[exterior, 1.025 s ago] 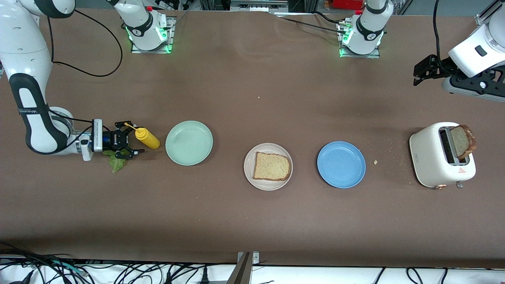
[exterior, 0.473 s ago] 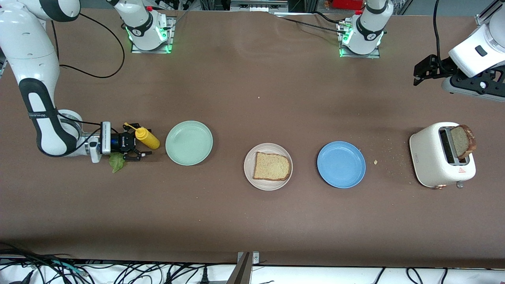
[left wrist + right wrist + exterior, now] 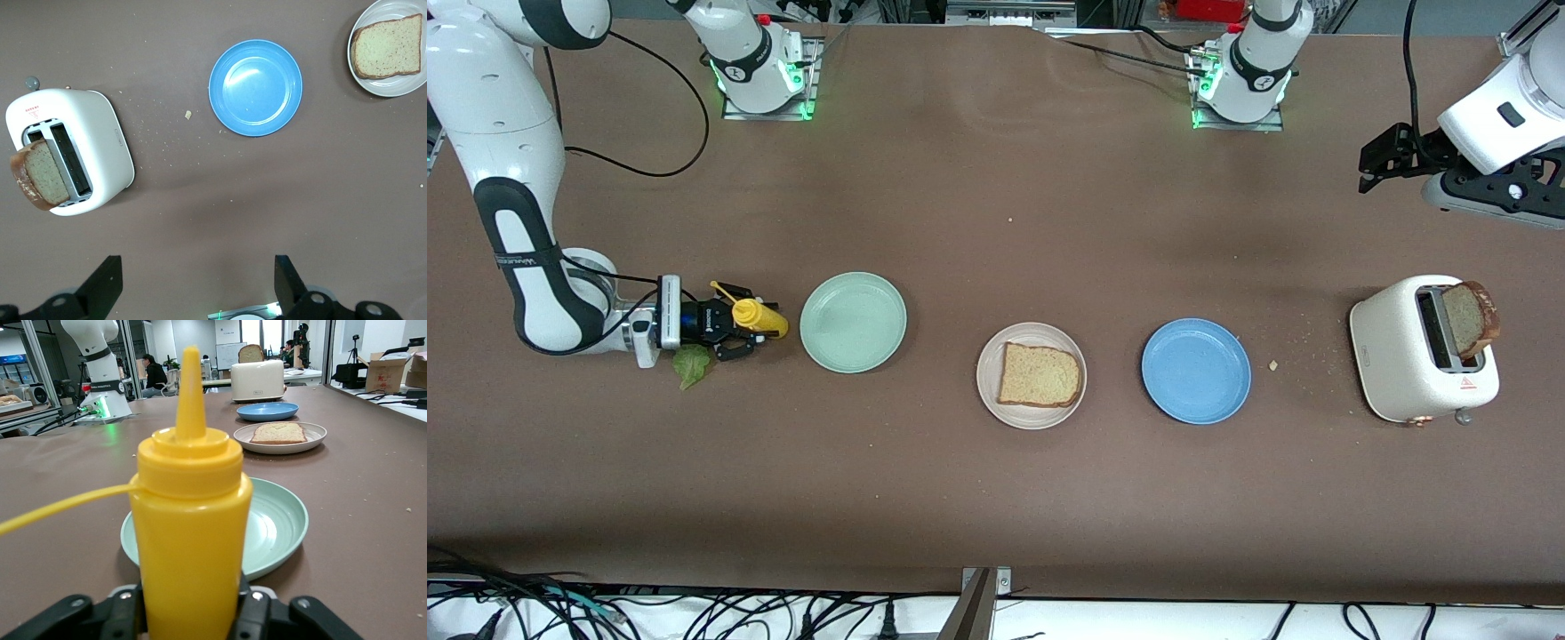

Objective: Make sandwich in beige plate with both arms
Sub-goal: 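Close the right gripper on the yellow bottle and lift it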

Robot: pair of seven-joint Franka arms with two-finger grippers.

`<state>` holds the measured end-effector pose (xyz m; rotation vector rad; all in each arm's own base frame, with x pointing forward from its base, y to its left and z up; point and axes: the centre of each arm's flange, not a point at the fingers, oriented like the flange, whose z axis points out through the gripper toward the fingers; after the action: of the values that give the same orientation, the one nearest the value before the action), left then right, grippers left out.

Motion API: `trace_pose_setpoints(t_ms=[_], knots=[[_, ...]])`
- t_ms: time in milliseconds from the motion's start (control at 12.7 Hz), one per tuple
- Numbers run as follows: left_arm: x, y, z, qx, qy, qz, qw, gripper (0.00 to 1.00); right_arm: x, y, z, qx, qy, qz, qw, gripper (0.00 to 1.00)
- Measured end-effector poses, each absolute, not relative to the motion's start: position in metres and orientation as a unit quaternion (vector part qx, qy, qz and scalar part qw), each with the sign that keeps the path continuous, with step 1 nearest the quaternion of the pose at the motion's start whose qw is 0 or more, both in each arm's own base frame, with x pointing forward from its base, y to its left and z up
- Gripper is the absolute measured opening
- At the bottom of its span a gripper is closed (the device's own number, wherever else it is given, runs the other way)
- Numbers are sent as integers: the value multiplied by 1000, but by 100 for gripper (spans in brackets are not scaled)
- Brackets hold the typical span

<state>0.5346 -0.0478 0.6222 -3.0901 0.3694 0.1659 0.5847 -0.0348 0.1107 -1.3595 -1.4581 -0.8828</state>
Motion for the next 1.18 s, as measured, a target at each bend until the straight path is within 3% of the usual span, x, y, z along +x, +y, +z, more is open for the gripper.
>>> trace_pose_setpoints(t_ms=[79, 237, 710, 1183], knots=[[535, -48, 622, -991, 119, 53, 13, 100, 585, -35, 111, -555, -591, -358, 463, 43], [535, -48, 622, -991, 119, 53, 13, 100, 587, -36, 112, -563, -587, -353, 463, 31], [535, -49, 622, -991, 119, 53, 13, 100, 607, -40, 145, -616, -558, -316, 457, 32], [534, -49, 622, -991, 120, 53, 13, 100, 640, -16, 220, -682, -553, -226, 421, 32]])
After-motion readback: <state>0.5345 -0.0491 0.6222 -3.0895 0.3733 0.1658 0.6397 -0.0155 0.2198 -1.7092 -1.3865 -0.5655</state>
